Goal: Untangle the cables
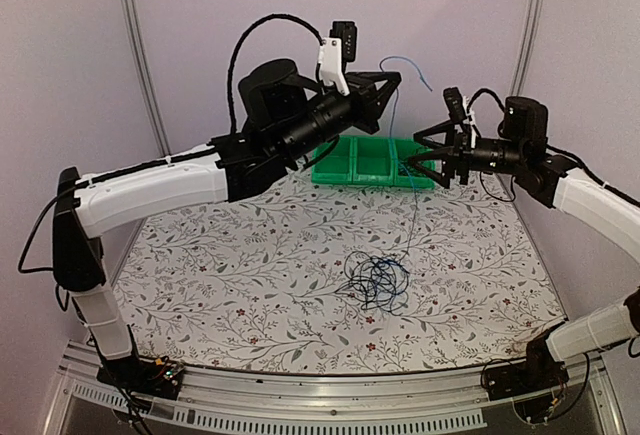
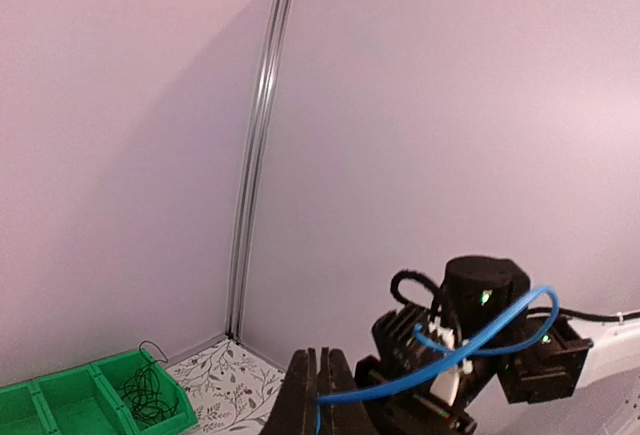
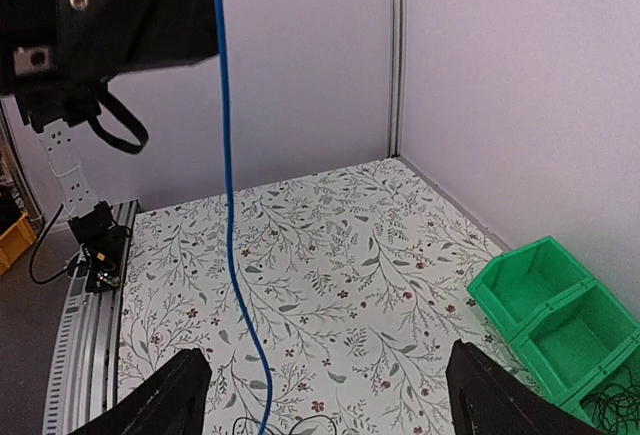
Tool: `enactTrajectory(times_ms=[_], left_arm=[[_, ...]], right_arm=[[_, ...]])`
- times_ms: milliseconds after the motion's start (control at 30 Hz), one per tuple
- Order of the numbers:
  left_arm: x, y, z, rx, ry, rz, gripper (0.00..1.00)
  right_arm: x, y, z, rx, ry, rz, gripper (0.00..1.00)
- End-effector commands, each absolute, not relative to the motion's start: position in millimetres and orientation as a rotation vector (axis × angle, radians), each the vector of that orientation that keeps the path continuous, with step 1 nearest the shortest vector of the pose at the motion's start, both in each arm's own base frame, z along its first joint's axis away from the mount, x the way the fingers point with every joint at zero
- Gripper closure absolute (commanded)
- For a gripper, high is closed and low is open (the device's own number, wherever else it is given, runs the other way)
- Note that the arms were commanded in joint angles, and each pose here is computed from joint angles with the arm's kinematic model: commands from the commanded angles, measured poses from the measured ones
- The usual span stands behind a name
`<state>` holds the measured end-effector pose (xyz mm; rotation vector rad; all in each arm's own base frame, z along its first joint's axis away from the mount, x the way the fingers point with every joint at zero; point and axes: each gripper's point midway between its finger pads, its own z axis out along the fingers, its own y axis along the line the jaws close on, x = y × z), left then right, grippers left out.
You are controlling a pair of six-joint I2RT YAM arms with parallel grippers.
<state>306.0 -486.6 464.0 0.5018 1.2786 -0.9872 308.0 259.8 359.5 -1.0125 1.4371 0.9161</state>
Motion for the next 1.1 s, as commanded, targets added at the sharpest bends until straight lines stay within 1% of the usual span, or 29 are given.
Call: enactTrajectory(times_ms=[0,33,167,267,400,433,567,700,800,933,1000,1067], left_arm=[[297.8,-456.9,517.9,0.395,1.175,-1.02,1.0],[296.5,-455.9,522.2,0.392,1.168,-1.022,1.0],[284.9,-456.4,545.4,0.401,1.13,-1.022,1.0],[274.4,-459.0,565.6,0.422,1.1,-1.005,1.0],[258.8,-461.8,595.2,0.448,1.054,-0.989,1.0],[254.2,-461.3,604.0,0.451,1.039,-0.985,1.0],[241.3,-455.1,634.7,0.443,0.981,-0.969,1.0],[228.0,-445.4,661.5,0.418,0.919,-0.977,1.0],[224.9,-440.2,671.1,0.41,0.896,-0.96,1.0],[230.4,-441.8,663.7,0.42,0.925,-0.906,1.0],[233.8,-446.4,654.9,0.436,0.95,-0.884,1.0],[235.2,-449.5,649.9,0.447,0.962,-0.878,1.0]], right_arm=[[285.5,273.1,328.1,-1.076,1.407,0.981,0.18],[284.8,276.1,315.0,-1.085,1.425,0.993,0.22],[291.2,287.7,266.3,-1.098,1.498,1.029,0.44],[303.0,292.9,233.2,-1.069,1.554,1.04,0.56],[310.9,298.9,204.1,-1.042,1.604,1.057,0.77],[312.2,299.7,197.7,-1.043,1.613,1.052,0.8],[318.9,304.6,169.8,-1.048,1.672,1.067,0.84],[331.9,311.3,154.4,-0.999,1.757,1.117,1.0],[337.3,317.3,132.0,-0.976,1.881,1.197,1.0],[346.9,306.7,133.1,-0.947,1.935,1.249,1.0],[352.1,293.1,145.4,-0.932,1.927,1.241,0.94],[349.1,281.2,169.3,-0.986,1.864,1.207,0.81]])
